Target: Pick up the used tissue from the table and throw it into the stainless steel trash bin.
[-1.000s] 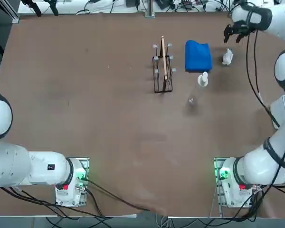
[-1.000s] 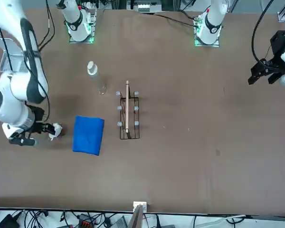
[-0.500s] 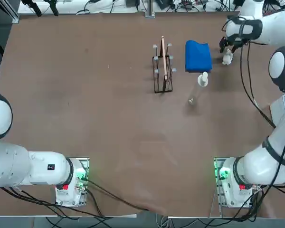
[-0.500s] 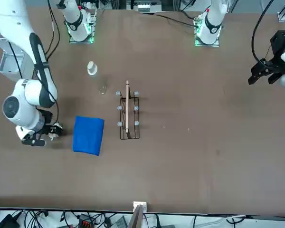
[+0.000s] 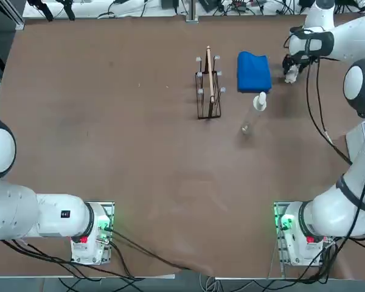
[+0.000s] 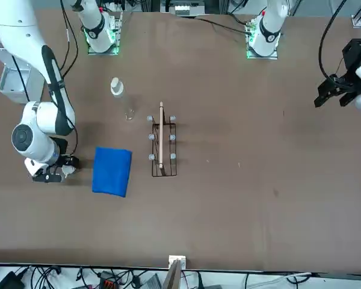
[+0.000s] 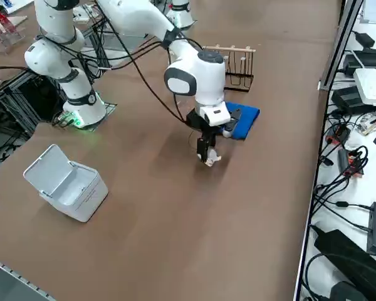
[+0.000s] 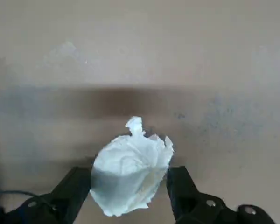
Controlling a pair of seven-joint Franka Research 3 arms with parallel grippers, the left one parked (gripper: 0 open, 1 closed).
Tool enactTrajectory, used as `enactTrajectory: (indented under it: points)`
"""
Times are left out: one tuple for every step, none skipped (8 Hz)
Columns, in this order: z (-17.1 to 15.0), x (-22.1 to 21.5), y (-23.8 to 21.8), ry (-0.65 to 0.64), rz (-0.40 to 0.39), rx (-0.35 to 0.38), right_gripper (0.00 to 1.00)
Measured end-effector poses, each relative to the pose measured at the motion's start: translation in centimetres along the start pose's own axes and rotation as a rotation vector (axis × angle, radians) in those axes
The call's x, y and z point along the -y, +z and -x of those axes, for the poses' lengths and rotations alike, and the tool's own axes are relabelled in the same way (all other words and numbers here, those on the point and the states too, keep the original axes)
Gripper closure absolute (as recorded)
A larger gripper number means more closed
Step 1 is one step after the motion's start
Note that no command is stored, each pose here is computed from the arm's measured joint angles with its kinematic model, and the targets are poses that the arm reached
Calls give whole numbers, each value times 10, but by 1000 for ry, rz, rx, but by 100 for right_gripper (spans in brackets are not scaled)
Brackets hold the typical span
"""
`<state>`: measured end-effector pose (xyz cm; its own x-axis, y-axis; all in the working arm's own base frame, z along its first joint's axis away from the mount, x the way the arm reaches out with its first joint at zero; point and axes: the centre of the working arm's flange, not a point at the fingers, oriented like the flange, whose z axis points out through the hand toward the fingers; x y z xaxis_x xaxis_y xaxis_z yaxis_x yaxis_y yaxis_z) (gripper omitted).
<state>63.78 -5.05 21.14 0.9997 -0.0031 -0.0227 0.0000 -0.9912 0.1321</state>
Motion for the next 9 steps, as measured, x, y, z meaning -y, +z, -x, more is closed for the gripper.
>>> enactTrajectory:
  points:
    - [0,1,3,-3,1,3,0]
    - [0,1,4,-4,2,2,1]
    - [0,2,7,-6,2,1,2]
    - [0,3,11,-7,3,1,5]
    - [0,3,14,-8,3,2,10]
    - [0,3,15,-9,3,1,15]
    - [0,3,14,-9,4,-1,35]
    - [-1,2,12,-8,4,-2,50]
    - [0,1,9,-5,6,5,54]
